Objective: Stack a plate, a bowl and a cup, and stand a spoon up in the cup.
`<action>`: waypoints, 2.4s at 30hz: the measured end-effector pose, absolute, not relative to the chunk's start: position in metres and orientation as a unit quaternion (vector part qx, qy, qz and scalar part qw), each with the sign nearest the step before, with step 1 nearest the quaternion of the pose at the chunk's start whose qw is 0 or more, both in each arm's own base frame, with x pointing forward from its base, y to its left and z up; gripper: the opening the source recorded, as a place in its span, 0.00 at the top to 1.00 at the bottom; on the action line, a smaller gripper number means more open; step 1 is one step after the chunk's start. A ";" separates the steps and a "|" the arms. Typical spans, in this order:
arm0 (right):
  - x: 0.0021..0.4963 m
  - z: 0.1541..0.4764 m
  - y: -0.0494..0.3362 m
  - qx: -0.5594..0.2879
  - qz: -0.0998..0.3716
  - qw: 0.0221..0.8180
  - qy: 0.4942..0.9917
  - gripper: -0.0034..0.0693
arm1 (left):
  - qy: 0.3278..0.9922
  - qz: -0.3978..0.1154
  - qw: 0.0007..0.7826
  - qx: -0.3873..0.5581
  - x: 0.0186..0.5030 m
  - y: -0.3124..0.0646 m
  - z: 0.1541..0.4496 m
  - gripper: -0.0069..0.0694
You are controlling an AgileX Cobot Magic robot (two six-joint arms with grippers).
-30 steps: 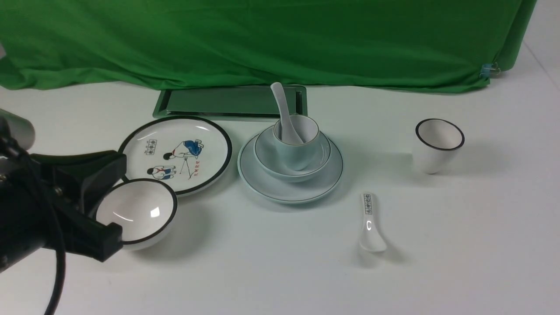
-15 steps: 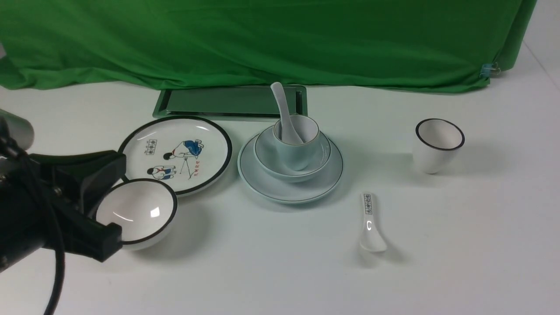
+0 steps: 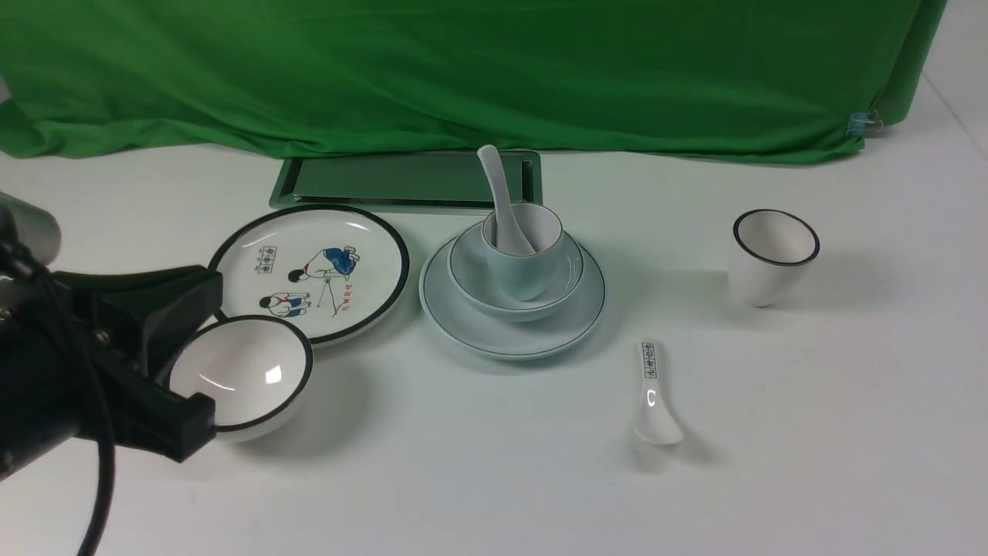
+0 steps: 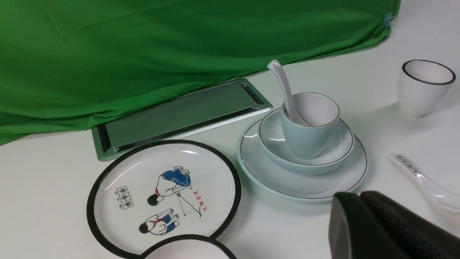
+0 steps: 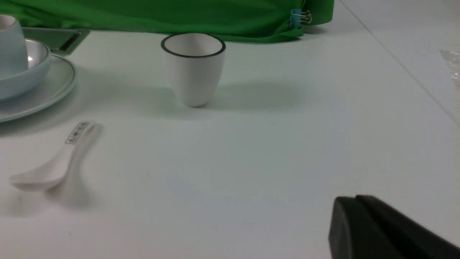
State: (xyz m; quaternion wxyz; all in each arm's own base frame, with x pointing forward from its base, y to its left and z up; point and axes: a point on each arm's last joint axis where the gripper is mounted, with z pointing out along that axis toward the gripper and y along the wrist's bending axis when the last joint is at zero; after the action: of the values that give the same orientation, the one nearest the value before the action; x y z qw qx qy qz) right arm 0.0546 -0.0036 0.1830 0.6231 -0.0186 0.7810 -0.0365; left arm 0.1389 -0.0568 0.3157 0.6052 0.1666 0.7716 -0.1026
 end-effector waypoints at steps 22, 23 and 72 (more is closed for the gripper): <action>0.055 0.183 -0.004 -0.019 -0.036 0.623 0.781 0.85 | 0.695 -0.030 0.713 0.088 0.090 -0.015 0.263 0.95; 0.055 0.183 -0.004 -0.019 -0.036 0.623 0.781 0.84 | 0.697 -0.015 0.713 0.078 0.086 -0.012 0.255 0.95; 0.055 0.183 -0.004 -0.019 -0.037 0.623 0.781 0.68 | 0.758 0.030 0.652 -0.020 0.056 0.004 0.190 0.95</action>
State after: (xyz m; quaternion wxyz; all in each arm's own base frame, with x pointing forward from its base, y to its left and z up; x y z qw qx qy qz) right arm 0.0545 -0.0036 0.1830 0.6232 -0.0191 0.7809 -0.0371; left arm 0.0558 0.0037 0.1904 0.6515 -0.0202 0.7578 0.0296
